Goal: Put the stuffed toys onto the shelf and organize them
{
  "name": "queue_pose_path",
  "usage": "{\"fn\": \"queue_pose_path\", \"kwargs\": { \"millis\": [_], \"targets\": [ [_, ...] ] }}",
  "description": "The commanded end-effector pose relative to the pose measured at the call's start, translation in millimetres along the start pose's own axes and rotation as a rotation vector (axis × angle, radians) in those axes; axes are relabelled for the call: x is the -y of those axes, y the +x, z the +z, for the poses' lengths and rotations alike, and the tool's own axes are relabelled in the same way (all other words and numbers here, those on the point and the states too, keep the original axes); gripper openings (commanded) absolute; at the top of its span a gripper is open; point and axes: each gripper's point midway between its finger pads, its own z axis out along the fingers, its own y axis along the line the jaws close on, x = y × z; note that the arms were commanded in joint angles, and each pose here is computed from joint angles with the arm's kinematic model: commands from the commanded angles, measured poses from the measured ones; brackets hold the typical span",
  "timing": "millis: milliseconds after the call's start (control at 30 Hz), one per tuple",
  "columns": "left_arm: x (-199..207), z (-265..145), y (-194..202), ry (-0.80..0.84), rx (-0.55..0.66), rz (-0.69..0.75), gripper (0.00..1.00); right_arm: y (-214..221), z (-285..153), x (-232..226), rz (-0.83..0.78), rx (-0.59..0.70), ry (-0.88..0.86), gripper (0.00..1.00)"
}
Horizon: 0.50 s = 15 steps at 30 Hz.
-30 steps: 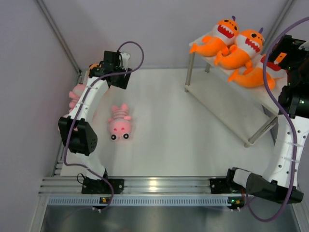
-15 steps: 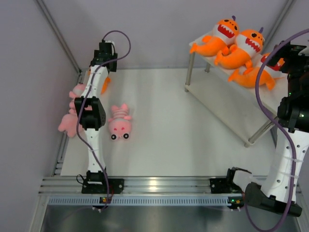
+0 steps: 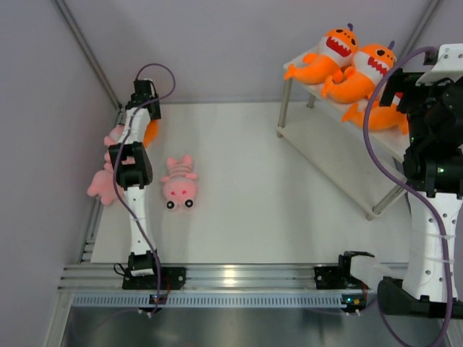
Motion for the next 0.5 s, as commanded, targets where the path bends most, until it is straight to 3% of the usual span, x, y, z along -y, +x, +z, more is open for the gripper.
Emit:
{"fn": "queue_pose_path", "kwargs": {
  "millis": [0,67,100,300,467],
  "targets": [
    [-13,18,12,0.099,-0.019,-0.141,0.58,-13,-11,1,-0.03,0.017,0.026,0.91],
    [-14,17,16,0.118,-0.029,-0.142,0.27,-16,-13,-2,-0.029,0.02,0.017,0.91],
    [-13,16,18,0.119,-0.035,-0.143,0.0,-21,-15,-4,-0.024,0.031,0.007,0.91],
    [8,-45,-2,0.3,-0.018,-0.152,0.0,-42,-29,-18,-0.038,0.074,-0.056,0.89],
    [46,-140,-23,0.52,0.02,-0.158,0.0,-41,-25,-46,-0.169,0.053,-0.176,0.85]
  ]
}}
